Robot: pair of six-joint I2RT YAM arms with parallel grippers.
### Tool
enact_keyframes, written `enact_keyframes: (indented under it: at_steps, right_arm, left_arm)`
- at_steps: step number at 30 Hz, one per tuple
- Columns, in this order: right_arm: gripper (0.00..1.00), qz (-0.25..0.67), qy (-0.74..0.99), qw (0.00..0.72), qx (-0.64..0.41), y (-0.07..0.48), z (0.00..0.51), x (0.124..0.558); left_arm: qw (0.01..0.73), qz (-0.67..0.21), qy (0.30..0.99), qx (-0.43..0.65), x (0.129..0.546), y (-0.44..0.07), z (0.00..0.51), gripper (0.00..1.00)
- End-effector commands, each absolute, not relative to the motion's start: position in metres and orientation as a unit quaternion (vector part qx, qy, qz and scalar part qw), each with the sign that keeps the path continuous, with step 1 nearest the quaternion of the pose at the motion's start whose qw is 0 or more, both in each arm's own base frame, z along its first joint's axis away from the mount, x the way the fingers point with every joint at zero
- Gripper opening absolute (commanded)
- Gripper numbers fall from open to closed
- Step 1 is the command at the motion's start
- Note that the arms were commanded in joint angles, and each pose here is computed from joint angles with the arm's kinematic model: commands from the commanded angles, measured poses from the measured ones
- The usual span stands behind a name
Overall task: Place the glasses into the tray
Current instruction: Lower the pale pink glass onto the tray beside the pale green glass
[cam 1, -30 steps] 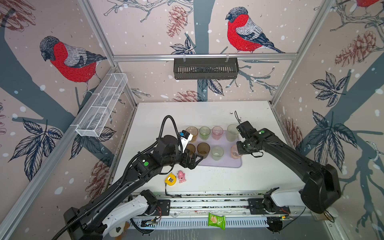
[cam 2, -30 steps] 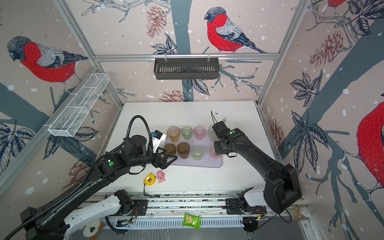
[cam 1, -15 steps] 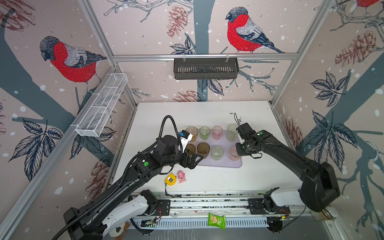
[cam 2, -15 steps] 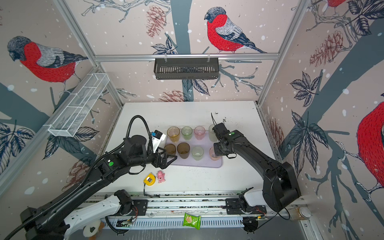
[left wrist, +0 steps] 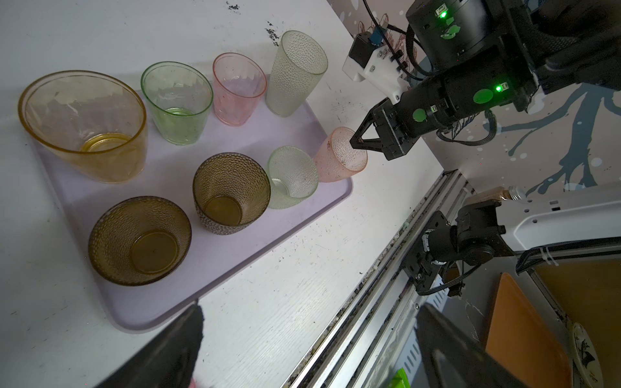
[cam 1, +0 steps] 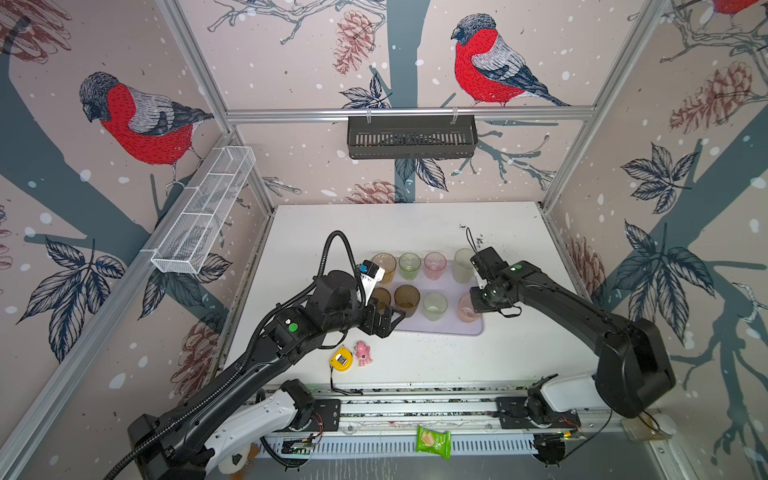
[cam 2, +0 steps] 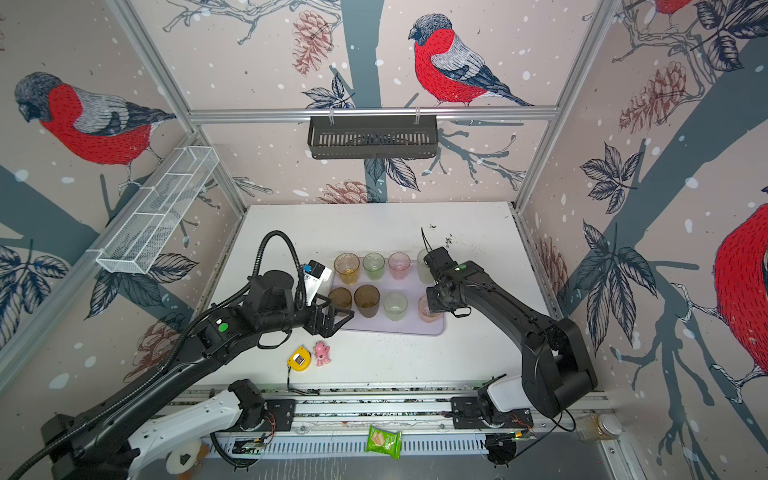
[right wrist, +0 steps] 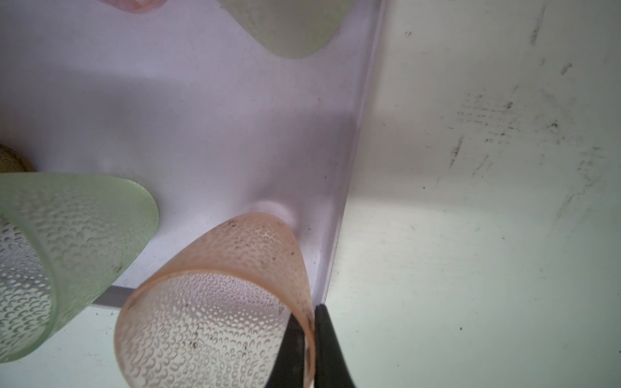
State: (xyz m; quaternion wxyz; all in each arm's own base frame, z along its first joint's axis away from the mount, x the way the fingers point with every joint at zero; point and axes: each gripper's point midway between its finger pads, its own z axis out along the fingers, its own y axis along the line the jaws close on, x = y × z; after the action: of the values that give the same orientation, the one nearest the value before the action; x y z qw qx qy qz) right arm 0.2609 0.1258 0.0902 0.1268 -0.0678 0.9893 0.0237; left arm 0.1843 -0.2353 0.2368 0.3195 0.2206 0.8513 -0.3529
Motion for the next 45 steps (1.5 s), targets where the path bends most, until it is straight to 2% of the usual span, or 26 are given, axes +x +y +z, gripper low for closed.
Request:
enact_keyframes:
  at_steps: [1, 45]
  right_arm:
    - [0.02, 0.025, 0.989, 0.123, -0.074, 0.1265, 0.0886, 0.2600]
    - [0.08, 0.030, 0.989, 0.124, -0.080, 0.1287, 0.0851, 0.2591]
  left_arm:
    - [0.330, -0.357, 0.845, 0.225, 0.1872, -0.2378, 0.2412, 0.98]
    - [0.326, -0.354, 0.848, 0.222, 0.1859, -0.2359, 0.2395, 0.98]
